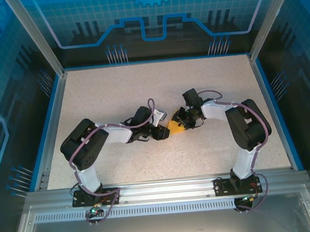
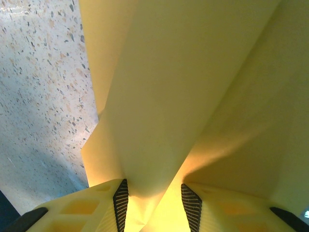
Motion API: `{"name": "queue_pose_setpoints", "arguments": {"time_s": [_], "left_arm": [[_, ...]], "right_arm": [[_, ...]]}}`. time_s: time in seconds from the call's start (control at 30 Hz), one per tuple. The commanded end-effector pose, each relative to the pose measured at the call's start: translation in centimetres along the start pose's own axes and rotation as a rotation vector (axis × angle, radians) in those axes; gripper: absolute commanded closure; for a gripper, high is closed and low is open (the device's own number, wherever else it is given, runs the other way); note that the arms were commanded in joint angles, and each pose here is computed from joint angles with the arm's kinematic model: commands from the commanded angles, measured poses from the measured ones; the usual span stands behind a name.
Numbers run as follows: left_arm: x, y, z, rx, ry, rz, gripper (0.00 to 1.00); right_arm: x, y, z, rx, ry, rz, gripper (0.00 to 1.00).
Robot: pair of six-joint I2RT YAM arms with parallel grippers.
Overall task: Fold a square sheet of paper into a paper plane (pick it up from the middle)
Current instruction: Fourth fold the wing at the center of the table.
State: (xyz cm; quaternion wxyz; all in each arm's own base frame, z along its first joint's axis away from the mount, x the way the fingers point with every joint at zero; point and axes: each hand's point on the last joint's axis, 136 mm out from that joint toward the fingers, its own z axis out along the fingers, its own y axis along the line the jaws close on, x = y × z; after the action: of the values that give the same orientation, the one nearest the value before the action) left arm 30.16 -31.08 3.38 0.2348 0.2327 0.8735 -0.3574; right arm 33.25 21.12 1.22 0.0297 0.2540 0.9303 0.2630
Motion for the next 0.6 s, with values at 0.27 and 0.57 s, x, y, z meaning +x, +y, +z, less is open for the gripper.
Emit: {"name": "queue_pose_setpoints", "arguments": {"time_s": [0.27, 0.57], "left_arm": [[-0.6, 0.7, 0.7, -0.039, -0.015, 0.081, 0.67], [-0.7, 0.9, 1.0, -0.041, -0.021, 0.083, 0.79]], "right_arm": [[2.4, -8.9, 1.8, 0.322, 0.065, 0.092, 0.59], [2.0, -7.8, 1.4, 0.295, 0.057, 0.053, 0.59]]}}
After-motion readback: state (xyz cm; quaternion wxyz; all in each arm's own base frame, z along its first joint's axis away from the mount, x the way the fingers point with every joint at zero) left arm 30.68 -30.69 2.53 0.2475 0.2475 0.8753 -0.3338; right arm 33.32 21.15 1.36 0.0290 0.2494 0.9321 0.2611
